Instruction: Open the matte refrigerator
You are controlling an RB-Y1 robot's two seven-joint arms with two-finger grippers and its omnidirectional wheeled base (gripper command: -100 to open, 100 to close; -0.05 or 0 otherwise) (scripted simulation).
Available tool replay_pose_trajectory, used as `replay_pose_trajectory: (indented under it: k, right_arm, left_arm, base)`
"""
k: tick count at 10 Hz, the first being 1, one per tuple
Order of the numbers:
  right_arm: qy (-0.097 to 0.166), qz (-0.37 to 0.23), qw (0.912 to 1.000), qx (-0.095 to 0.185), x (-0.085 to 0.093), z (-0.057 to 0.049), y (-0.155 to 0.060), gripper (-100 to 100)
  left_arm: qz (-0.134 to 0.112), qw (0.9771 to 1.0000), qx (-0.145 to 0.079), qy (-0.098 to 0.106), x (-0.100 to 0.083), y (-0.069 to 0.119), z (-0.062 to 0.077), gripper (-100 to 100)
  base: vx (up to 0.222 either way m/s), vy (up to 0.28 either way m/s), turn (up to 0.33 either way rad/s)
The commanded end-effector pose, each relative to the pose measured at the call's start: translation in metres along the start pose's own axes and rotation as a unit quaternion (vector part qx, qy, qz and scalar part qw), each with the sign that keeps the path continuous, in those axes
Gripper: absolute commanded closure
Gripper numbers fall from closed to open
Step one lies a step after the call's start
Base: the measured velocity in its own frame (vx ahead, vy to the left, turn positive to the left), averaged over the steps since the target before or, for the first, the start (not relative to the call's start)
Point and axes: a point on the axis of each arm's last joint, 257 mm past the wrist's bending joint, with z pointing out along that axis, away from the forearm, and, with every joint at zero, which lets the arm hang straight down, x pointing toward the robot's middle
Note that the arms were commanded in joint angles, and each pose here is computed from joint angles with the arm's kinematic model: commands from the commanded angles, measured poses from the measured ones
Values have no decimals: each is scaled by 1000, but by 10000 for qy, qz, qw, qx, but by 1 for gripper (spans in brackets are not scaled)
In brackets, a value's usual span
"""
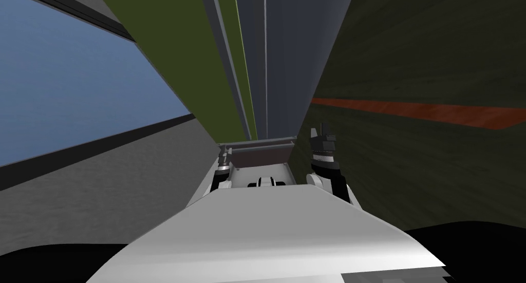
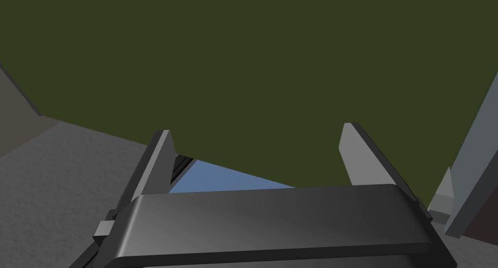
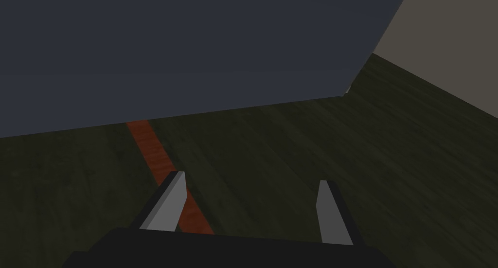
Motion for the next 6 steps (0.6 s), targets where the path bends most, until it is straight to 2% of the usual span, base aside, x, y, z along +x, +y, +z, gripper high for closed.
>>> replay_pose_trajectory:
  k: [1,2,3,4,5,6]
  right_arm:
    - [0,0,10000,0,0,0,0,0]
    - [0,0,10000,0,0,0,0,0]
    - [0,0,10000,0,0,0,0,0]
    - [0,0,10000,0,0,0,0,0]
    - [0,0,10000,0,0,0,0,0]
    - [0,0,10000,0,0,0,0,0]
  left_arm:
    - [32,10000,-49,-7,-2,15,-8,-100]
    - [37,9999,-155,-17,-3,24,-13,-100]
    - [53,9999,-127,-17,-4,27,-15,-100]
    - [59,9997,-243,-28,-5,37,-20,-100]
    - [74,9998,-204,-27,-6,40,-22,-100]
    - [80,9994,-334,-39,-7,50,-28,-100]
  base:
    - [55,26,-32]
    - [47,24,-16]
    - [50,34,-26]
    - [41,27,-18]
    - [57,26,-33]
    - [49,26,-13]
